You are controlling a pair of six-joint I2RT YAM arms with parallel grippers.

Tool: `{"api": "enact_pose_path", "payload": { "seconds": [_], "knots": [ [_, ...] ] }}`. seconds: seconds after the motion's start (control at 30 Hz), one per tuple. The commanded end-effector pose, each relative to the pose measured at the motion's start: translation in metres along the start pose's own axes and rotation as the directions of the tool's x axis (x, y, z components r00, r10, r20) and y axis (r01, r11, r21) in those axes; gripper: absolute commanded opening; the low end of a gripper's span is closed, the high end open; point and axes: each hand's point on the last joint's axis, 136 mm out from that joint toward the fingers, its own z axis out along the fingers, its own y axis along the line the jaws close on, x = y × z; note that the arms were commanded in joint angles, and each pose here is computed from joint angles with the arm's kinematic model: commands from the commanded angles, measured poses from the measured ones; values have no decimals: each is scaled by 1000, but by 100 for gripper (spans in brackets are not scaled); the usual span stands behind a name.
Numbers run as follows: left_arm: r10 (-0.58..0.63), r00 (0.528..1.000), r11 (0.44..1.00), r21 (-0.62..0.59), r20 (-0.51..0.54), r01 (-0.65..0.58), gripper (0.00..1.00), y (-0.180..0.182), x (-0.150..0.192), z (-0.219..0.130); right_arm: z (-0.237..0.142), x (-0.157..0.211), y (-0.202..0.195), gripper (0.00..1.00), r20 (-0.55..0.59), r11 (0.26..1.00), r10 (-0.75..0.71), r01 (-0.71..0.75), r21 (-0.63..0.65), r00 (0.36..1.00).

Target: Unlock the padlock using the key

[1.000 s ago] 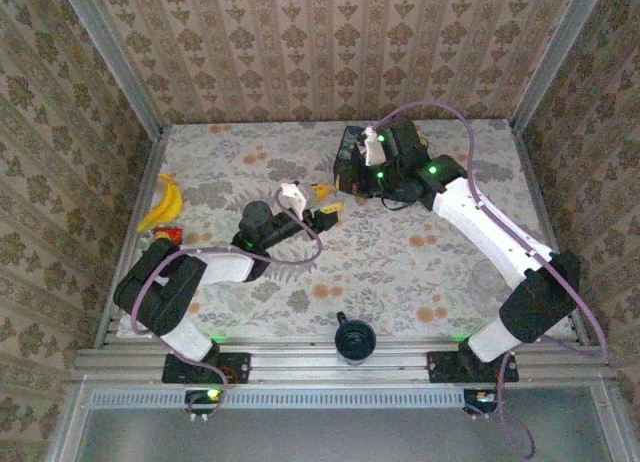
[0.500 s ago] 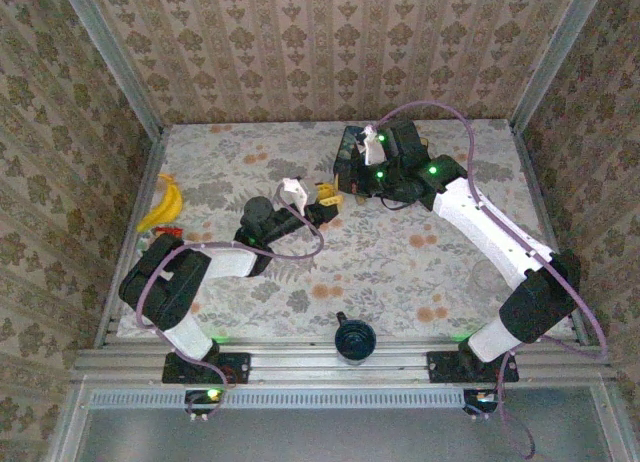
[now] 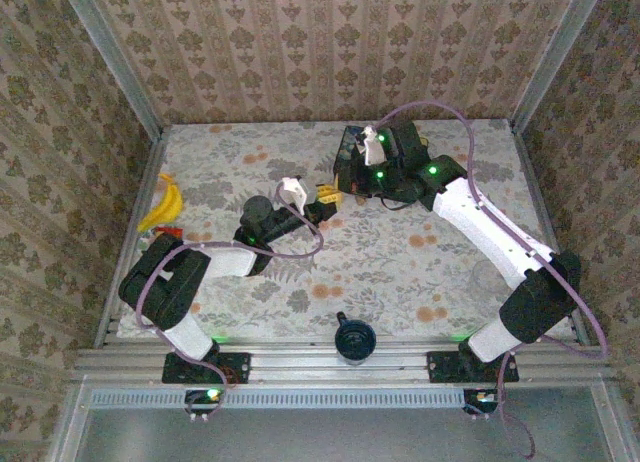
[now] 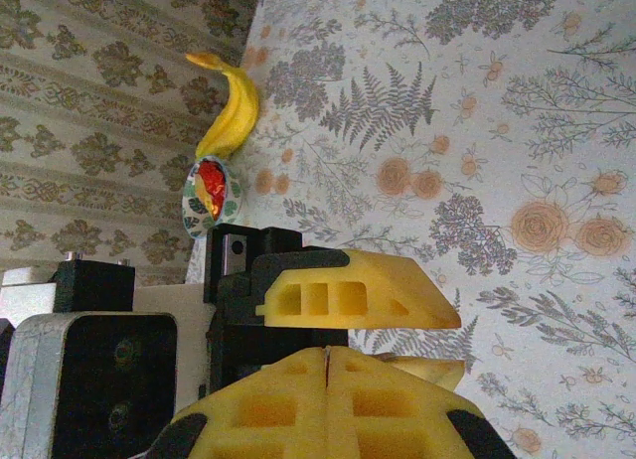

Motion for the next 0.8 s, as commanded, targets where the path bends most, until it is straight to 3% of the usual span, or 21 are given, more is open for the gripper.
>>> {"api": "enact_pose_path", "payload": {
  "seconds": [0.0,0.63,0.77],
  "knots": [
    [22,998,1000,20,56,-23,15,0,-21,1,-5,2,5,0,1,1000,7,-7,-25,1000],
    [25,997,999,26,68,-27,16,-2,-28,0,-4,-1,4,0,20,1000,-2,2,-25,1000],
    [24,997,999,24,69,-26,22,-2,-28,-1,-3,0,3,0,19,1000,1,0,-21,1000]
  ]
}}
